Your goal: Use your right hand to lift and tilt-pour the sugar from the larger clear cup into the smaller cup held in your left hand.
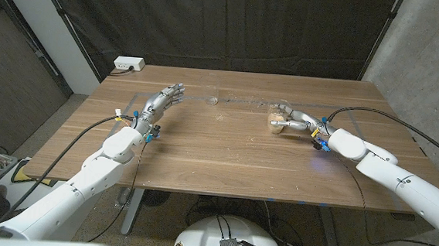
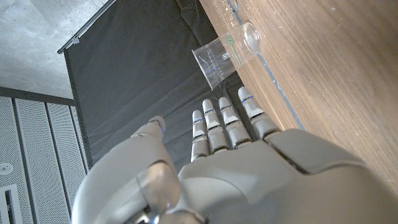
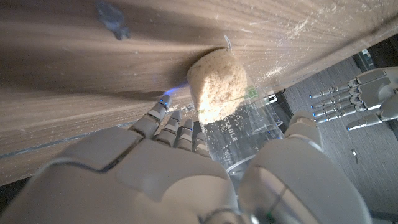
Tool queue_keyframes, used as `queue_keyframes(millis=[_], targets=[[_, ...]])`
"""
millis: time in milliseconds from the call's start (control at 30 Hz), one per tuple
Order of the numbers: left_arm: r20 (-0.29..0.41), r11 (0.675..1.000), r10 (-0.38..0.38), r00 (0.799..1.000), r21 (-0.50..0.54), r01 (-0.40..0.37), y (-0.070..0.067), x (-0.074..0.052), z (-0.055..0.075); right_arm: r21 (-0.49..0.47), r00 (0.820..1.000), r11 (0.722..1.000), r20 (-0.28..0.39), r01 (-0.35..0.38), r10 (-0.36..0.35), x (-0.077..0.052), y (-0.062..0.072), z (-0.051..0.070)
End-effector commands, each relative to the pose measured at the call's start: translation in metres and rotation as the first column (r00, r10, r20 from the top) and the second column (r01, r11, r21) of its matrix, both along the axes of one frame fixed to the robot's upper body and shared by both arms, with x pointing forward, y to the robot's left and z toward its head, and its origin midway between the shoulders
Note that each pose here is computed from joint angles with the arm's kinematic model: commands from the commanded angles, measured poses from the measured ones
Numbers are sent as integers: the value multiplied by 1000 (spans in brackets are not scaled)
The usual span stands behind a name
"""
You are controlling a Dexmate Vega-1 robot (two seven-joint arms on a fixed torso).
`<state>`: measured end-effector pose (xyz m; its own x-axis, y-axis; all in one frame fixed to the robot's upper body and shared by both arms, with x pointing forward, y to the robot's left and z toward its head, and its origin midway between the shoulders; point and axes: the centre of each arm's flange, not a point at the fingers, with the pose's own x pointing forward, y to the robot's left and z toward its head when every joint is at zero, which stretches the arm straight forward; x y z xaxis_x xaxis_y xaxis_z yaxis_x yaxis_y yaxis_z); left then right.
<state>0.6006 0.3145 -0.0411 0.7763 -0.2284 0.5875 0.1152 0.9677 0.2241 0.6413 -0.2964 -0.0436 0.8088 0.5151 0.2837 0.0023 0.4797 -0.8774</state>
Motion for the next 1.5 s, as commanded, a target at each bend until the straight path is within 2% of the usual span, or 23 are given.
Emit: queue_keyframes(millis=[33,600,900,1133,1267,1500], targets=[[-9,1000,-5,1000,1,5,5,8,2,164,999,986,40,-39,33,7,5,-6],[-11,1000,-15,1000,19,15,3,19,12,355,997,933,59,-63,45,15,4,-40],[-16,1000,-18,1000,20,18,3,24,15,426,995,900,73,-88,62,14,11,-56],[-19,999,-22,1000,23,23,2,27,16,493,991,862,102,-121,81,15,17,-67],[-19,999,-22,1000,24,22,2,28,16,540,989,831,118,-137,86,16,19,-72],[-19,999,-22,1000,29,23,1,30,17,564,988,812,127,-147,90,17,22,-75]])
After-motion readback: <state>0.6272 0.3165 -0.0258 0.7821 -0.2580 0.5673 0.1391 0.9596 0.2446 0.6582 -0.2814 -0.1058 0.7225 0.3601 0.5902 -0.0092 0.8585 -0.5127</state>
